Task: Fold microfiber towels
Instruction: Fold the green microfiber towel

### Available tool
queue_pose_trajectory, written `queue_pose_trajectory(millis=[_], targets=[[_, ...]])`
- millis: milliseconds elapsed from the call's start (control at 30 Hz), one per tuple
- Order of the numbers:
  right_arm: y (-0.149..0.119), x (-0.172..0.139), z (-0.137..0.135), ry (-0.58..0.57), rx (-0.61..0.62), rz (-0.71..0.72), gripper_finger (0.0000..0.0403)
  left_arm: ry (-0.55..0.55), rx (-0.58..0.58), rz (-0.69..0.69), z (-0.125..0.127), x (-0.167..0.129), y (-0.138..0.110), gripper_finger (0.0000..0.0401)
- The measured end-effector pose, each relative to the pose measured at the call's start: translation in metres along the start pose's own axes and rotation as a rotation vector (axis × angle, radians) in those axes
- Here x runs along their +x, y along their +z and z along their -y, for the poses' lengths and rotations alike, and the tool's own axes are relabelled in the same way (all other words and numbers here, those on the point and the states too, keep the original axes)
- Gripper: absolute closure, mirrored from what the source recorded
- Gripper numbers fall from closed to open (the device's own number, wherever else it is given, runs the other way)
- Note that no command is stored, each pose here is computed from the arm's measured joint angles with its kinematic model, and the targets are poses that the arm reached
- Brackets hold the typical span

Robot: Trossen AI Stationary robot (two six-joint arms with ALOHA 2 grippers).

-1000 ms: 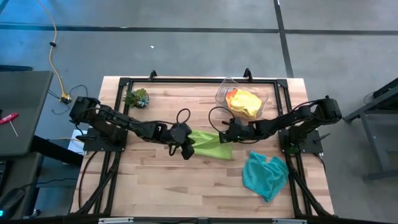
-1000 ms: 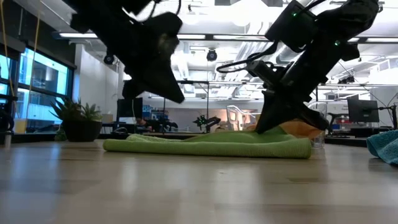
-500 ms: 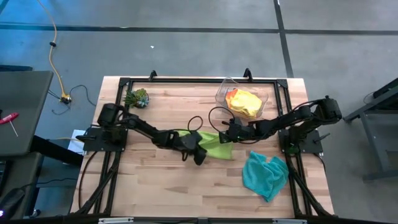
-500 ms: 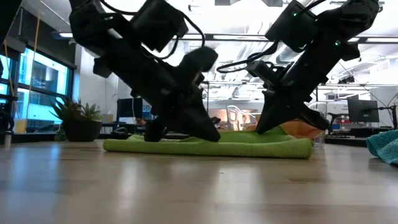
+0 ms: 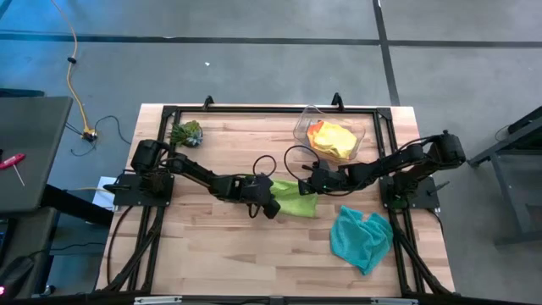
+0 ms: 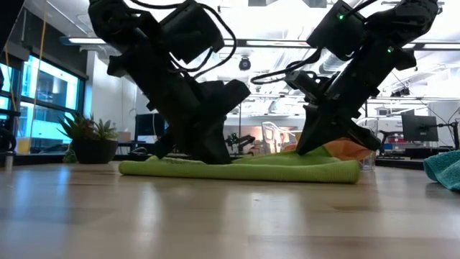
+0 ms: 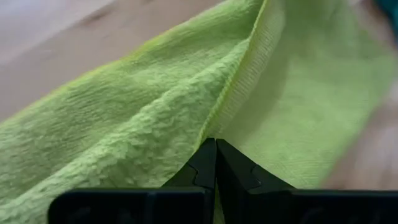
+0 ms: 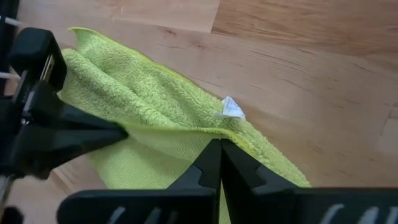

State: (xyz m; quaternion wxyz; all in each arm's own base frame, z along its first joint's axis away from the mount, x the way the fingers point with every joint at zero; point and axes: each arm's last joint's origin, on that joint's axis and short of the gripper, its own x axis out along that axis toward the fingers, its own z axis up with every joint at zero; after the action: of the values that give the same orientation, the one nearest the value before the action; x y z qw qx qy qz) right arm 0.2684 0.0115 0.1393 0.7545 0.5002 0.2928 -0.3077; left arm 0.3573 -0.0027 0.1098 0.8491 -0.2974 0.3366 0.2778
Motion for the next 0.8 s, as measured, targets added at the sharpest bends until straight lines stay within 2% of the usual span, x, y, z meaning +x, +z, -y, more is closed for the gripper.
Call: queue_pose_trajectory(millis=[233, 533, 800], targets=[[0.0, 0.0, 0.0, -0.001, 0.0, 0.004, 0.0403, 0.072, 0.071, 0.025, -0.008, 0.002, 0.004, 0.0401], [0.0, 0.0, 0.001, -0.014, -0.002, 0.009, 0.0403, 0.094, 0.103, 0.055, -0.02, -0.006, 0.028, 0.0401], [0.0, 0.0, 0.001, -0.013, -0.001, 0.008, 0.0403, 0.155, 0.214, 0.062, -0.039, -0.003, 0.043, 0.0401]])
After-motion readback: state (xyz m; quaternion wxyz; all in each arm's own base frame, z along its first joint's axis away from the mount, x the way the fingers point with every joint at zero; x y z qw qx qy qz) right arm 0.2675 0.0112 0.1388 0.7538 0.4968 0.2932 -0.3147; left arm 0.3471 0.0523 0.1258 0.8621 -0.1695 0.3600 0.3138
